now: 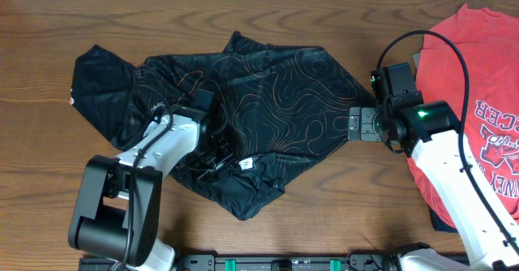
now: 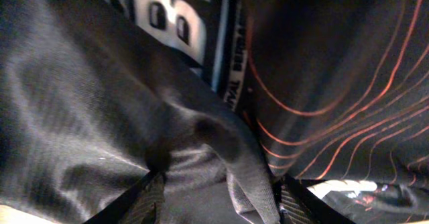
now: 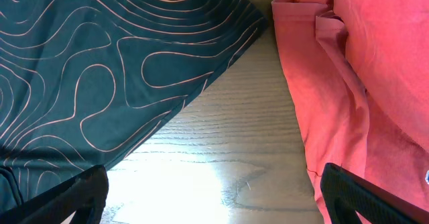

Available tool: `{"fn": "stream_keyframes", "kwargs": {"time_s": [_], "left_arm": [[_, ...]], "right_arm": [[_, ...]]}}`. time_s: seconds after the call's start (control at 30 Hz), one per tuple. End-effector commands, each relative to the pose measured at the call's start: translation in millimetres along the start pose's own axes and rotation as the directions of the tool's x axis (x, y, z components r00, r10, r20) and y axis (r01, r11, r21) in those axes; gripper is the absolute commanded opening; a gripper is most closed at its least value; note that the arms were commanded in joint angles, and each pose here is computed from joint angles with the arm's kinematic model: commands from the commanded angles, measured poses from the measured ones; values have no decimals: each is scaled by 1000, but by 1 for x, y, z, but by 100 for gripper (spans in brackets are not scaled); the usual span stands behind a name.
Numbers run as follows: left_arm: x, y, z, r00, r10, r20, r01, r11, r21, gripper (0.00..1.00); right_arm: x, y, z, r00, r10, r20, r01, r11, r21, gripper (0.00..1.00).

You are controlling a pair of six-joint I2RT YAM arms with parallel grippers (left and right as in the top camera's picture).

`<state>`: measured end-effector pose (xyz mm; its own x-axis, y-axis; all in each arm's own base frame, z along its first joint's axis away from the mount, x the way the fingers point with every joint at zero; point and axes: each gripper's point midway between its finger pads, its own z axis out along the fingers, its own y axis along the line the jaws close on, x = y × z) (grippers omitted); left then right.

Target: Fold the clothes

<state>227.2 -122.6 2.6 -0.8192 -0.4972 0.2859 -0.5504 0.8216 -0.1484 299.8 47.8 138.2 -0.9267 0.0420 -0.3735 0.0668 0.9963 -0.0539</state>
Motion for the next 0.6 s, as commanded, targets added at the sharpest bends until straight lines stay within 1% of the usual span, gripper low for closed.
{"fn": "stream_keyframes", "kwargs": {"time_s": [0.0, 0.1, 0.23, 0.37, 0.43, 0.57], "left_arm": [[7, -2, 1, 997, 66, -24, -66, 998, 19, 52], [6, -5, -3, 995, 100, -7, -100, 994, 34, 52], [5, -9, -11, 994, 110, 21, -111, 992, 53, 52], [1, -3, -12, 992, 110, 54, -111, 994, 15, 52], [3, -2, -11, 992, 115, 48, -115, 993, 7, 52], [4, -6, -7, 986, 151, 75, -151, 989, -9, 53]], "right_arm": [[-4, -3, -2, 1000, 23, 15, -23, 1000, 2, 99], [-4, -3, -2, 1000, 23, 16, -23, 1000, 2, 99], [-4, -3, -2, 1000, 23, 15, -23, 1000, 2, 99], [-4, -3, -2, 1000, 24, 15, -24, 1000, 2, 99], [-4, -3, -2, 1000, 23, 14, -23, 1000, 2, 99], [-3, -3, -2, 1000, 23, 12, -23, 1000, 3, 99]]}}
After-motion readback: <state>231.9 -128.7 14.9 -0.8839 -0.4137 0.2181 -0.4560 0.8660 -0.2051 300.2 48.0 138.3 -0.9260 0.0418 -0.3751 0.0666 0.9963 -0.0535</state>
